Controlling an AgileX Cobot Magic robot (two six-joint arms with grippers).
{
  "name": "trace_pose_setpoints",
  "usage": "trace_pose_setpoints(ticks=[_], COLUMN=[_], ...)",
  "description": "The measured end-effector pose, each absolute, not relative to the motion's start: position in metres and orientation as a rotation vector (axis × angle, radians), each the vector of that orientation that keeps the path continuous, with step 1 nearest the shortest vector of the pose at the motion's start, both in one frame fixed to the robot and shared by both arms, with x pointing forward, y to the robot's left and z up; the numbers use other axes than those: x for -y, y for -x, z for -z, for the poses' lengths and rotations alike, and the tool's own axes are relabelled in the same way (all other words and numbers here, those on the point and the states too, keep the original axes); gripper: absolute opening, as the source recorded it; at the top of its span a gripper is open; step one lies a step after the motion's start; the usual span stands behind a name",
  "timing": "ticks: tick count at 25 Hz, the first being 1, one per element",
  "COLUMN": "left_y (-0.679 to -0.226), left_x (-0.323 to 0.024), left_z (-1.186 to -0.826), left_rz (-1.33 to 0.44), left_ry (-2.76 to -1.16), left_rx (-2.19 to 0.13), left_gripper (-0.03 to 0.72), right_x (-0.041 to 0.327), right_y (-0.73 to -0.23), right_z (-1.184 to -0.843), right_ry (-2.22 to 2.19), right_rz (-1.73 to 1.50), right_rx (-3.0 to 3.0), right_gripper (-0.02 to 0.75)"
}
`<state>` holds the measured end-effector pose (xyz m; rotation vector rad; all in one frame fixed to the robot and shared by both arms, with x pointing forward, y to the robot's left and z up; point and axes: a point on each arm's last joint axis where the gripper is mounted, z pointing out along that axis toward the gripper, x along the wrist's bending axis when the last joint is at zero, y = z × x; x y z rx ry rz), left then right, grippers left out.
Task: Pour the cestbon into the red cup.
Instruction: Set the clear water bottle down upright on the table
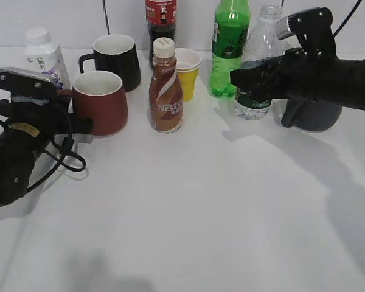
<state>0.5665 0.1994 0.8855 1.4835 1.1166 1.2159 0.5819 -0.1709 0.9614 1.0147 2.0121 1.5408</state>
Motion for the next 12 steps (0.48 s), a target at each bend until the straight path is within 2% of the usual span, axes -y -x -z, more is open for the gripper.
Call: trace_pose_setpoints(ticks=[5, 12], left_y=[-0.5578, -0.5559], left_x=[-0.2032, -0.2042], left_z=[-0.8809, -0.8840], left_rz=[-1.213, -1.219], left_ry=[-1.504, -1.494], left_rx=[-1.130, -1.125], left_gripper=[0.116, 0.295], right_x=[0.1709, 0.1709], right_y=[-0.5825, -0.5826], right_z=[-0.9589, -0.9582], right_ry=[-1.020, -1.021], right_rz=[-1.537, -1.535], right_rx=[-2.016, -2.017], right_gripper=[0.477, 0.477])
